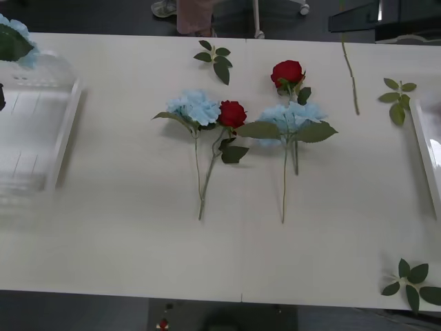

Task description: Put the red flowers into the right box and the blue flowers into the left box

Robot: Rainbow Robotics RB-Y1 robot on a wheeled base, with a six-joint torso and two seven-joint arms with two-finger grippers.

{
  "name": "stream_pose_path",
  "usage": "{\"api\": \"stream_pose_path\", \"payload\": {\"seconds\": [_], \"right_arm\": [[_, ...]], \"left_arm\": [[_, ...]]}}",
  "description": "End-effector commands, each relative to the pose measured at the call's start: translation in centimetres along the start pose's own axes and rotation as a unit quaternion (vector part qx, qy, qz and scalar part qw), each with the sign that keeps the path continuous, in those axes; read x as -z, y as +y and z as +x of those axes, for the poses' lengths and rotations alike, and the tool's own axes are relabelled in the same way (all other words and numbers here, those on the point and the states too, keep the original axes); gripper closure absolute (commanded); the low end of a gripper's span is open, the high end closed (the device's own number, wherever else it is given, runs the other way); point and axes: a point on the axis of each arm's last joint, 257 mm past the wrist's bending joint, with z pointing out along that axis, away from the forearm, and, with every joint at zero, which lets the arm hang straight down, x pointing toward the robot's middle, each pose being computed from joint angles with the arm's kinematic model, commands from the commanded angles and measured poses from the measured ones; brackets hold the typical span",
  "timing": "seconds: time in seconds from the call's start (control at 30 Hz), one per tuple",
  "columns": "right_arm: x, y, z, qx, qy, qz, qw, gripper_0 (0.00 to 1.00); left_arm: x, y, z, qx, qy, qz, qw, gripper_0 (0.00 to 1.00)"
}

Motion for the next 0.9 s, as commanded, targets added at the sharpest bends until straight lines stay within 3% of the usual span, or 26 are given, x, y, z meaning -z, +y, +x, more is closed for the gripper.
{"api": "stream_pose_path", "payload": {"seconds": [0.03, 0.3, 0.5, 0.9], "right_arm": [[-1.8, 1.9, 0.9, 0.013, -0.017, -0.003, 1.0, 1.0], [-7.6, 4.4, 3.4, 0.031, -0.043, -0.018, 0.998, 1.0], [-12.2, 5.1, 4.3, 0.036, -0.073, -0.017, 0.997, 1.0], [-17.2, 7.2, 4.2, 0.038, -0.097, -0.037, 0.994, 1.0]], "left_arm": [[1.9, 2.9, -3.6, -0.003, -0.035, -0.026, 0.999, 1.0], [1.7, 5.5, -3.2, 0.001, -0.028, -0.056, 0.998, 1.0], [0.1, 9.4, 0.3, 0.035, 0.01, -0.087, 0.996, 1.0], [-1.4, 11.6, 2.5, 0.055, 0.023, -0.108, 0.992, 1.0]]}}
